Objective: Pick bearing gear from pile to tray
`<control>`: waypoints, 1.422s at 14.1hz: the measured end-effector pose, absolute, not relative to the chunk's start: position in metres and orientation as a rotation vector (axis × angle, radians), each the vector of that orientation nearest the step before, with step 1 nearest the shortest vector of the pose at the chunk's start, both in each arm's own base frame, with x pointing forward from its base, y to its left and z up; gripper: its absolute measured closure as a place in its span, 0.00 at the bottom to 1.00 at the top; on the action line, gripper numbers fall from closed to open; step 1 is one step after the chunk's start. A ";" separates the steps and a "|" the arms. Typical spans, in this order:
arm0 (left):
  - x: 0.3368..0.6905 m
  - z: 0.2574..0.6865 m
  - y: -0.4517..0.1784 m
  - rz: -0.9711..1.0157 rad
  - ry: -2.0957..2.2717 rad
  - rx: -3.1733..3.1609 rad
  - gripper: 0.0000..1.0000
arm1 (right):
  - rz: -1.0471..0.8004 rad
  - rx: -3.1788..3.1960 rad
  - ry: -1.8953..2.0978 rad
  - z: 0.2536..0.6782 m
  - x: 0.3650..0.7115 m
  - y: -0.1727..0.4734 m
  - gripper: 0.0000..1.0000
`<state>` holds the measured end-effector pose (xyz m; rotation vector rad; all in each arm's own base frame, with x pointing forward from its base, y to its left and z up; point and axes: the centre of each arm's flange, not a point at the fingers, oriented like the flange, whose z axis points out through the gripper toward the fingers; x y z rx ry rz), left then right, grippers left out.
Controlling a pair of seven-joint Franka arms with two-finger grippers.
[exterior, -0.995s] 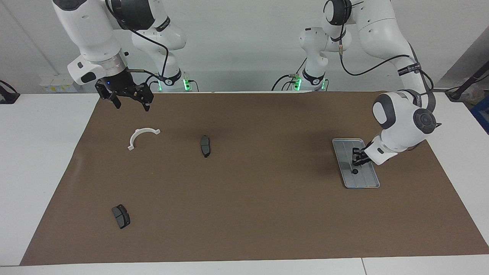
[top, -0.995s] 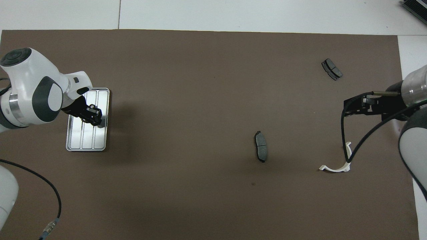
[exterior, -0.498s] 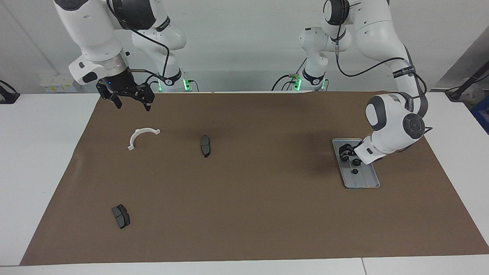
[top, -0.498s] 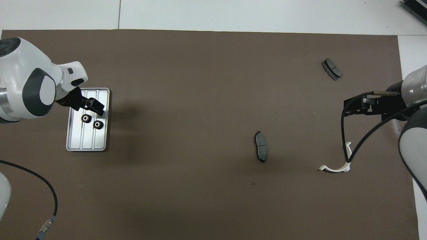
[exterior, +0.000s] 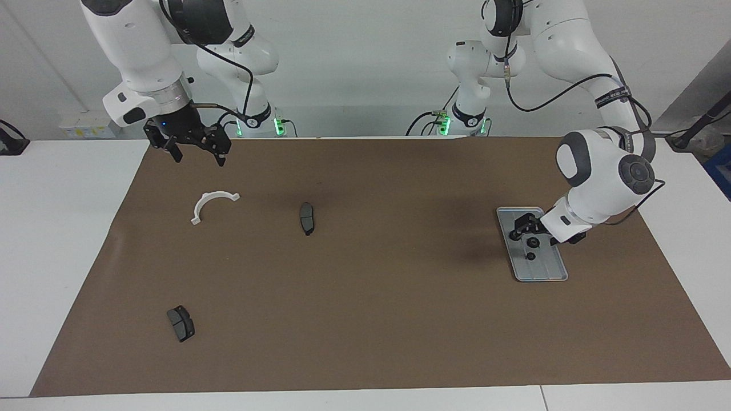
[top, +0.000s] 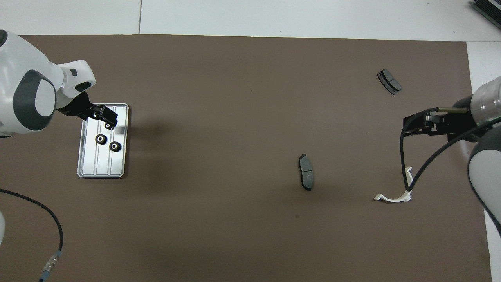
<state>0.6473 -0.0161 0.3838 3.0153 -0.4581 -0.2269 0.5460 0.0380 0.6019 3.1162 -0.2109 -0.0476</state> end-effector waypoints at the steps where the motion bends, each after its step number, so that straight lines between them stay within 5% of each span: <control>1: 0.648 0.385 -0.014 -0.223 -0.454 3.018 0.00 | -0.048 3.116 -0.211 0.602 0.546 0.038 0.00; 12: 0.659 0.411 0.018 -0.128 -0.361 3.029 0.00 | -0.048 3.116 -0.211 0.602 0.546 0.038 0.00; 16: 0.662 0.491 0.099 0.076 -0.151 2.951 0.00 | -0.048 3.116 -0.211 0.602 0.546 0.038 0.00; 20: 0.648 0.564 0.044 0.169 -0.210 3.040 0.00 | -0.048 3.116 -0.211 0.602 0.546 0.038 0.00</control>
